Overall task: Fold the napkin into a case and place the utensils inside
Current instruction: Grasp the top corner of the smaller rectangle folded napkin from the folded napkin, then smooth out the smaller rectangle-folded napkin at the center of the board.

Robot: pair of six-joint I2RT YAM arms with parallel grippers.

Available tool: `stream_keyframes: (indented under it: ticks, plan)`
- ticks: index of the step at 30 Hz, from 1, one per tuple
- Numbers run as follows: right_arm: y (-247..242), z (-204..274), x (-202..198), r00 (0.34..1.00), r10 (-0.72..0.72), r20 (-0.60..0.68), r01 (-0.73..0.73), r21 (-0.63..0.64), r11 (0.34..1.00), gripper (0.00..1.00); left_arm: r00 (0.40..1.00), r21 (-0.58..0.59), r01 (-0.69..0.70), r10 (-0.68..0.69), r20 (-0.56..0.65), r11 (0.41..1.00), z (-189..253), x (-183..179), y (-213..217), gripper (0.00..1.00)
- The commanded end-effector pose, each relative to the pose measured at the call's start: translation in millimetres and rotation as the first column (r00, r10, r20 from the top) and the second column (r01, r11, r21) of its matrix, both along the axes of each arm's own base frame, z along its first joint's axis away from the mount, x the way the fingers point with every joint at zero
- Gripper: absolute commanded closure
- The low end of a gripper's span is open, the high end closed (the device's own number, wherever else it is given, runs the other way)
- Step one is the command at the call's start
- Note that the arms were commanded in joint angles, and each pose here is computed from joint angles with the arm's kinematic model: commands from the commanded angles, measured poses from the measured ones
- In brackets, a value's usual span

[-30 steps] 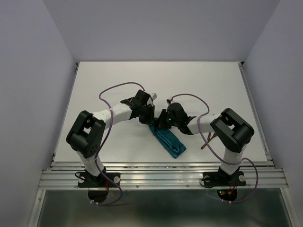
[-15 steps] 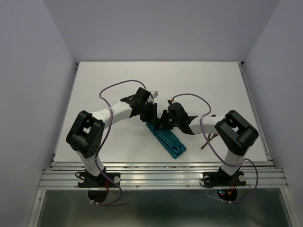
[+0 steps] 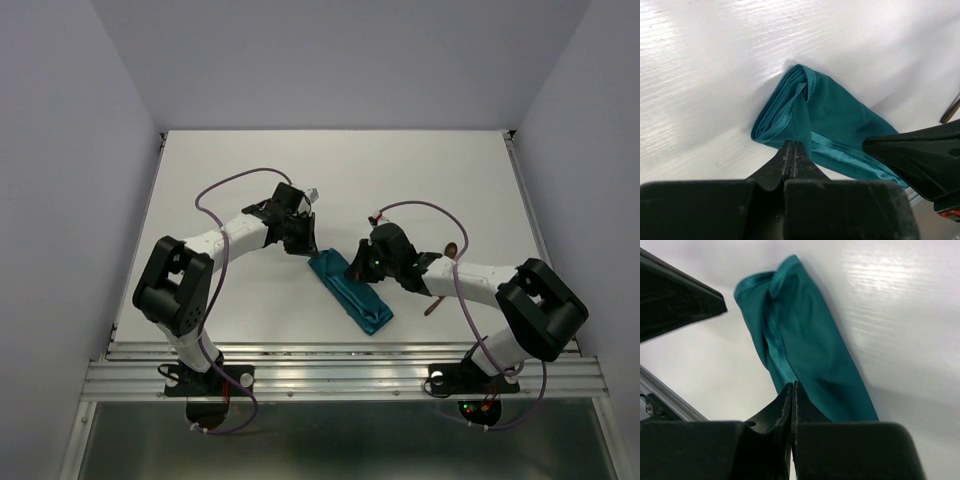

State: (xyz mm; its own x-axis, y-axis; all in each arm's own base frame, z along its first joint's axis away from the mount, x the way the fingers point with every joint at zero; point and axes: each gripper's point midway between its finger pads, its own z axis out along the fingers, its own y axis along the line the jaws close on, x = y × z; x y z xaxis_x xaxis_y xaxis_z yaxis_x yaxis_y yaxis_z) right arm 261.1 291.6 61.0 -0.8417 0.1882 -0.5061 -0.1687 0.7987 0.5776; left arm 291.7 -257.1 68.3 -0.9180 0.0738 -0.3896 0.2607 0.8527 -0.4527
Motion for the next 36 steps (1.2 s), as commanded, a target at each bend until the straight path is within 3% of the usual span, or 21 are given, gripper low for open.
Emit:
stream_keyframes:
  ticks: [1,14,18,23,28,33,36]
  plan:
    - [-21,-6,-16,1.000,0.009,-0.008,-0.009,-0.080,0.997,0.99,0.999,-0.014,-0.017,0.018,0.047,1.000,11,5,3,1.00]
    - [-73,10,-74,0.995,-0.021,-0.099,0.007,-0.139,0.990,0.99,0.999,-0.071,0.045,-0.046,-0.019,0.996,-5,-7,-10,1.00]
    - [-85,-4,-92,0.987,-0.046,-0.153,0.025,-0.140,0.990,0.99,0.998,-0.085,0.050,-0.053,-0.033,0.995,-11,-8,-14,1.00]
    - [-67,-27,-112,0.975,0.072,-0.211,-0.096,-0.108,0.989,0.99,0.998,-0.092,0.049,-0.052,-0.029,0.995,-10,-4,-16,1.00]
    - [-72,-49,-115,0.967,0.082,-0.242,-0.134,-0.203,0.970,0.99,0.999,-0.104,0.049,-0.051,-0.018,0.993,-3,-3,-19,1.00]
    - [-93,-27,-95,0.993,0.010,-0.119,-0.045,-0.296,0.954,0.99,0.998,-0.113,0.018,-0.010,0.065,0.993,35,7,-16,1.00]
    - [-90,-6,-88,0.997,0.024,-0.076,-0.045,-0.289,0.956,0.99,0.996,-0.115,0.004,0.006,0.085,0.993,52,7,-12,1.00]
